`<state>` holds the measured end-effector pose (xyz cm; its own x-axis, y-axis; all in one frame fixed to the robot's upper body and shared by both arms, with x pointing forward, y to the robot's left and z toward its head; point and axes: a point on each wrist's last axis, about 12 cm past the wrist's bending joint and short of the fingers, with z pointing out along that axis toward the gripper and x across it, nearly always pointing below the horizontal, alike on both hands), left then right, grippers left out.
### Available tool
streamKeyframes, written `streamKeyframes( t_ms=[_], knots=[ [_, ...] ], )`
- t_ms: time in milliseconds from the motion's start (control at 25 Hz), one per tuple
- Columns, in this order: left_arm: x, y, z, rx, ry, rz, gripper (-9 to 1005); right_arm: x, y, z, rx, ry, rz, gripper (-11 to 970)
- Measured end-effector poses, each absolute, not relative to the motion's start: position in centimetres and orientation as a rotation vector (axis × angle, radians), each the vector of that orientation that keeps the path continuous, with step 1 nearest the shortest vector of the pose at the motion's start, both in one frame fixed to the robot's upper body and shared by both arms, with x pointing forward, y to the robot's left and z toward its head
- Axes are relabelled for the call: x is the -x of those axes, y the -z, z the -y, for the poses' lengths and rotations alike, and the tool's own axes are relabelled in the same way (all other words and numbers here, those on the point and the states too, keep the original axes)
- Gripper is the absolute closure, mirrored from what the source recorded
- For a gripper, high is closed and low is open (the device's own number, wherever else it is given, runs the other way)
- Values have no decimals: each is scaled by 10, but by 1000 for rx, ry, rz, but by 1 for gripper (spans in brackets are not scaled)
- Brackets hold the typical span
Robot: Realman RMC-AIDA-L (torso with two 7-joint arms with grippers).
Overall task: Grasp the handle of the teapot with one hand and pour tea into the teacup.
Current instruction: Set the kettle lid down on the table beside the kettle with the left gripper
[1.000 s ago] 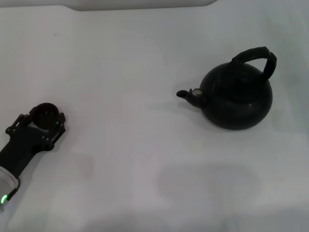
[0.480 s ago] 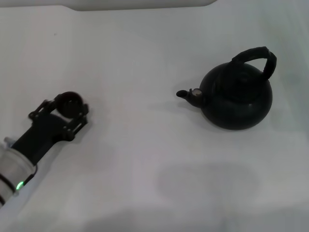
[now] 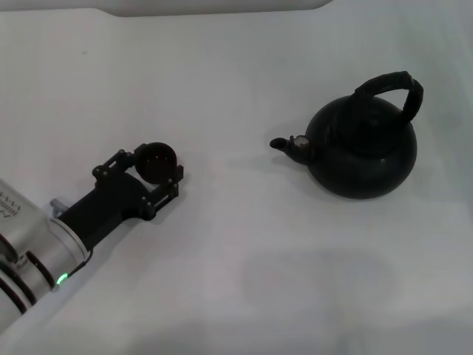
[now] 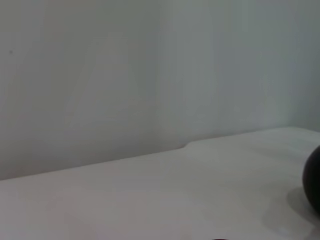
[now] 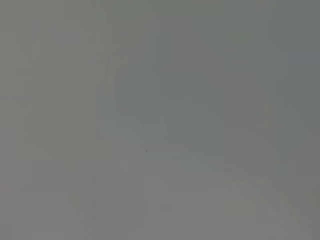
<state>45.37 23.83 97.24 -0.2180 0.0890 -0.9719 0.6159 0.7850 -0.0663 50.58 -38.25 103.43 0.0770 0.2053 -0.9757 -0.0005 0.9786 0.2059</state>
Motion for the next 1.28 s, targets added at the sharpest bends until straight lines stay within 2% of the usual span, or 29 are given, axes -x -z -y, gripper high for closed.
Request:
streamKeyframes(
  t_ms=[960, 1280],
  knots=[
    [-453, -967, -224, -629, 574, -1790, 294, -507, -1035, 381, -159, -162, -1484, 325],
    [-454, -964, -227, -623, 551, -1823, 242, -507, -1036, 382, -160, -160, -1480, 325]
  ],
)
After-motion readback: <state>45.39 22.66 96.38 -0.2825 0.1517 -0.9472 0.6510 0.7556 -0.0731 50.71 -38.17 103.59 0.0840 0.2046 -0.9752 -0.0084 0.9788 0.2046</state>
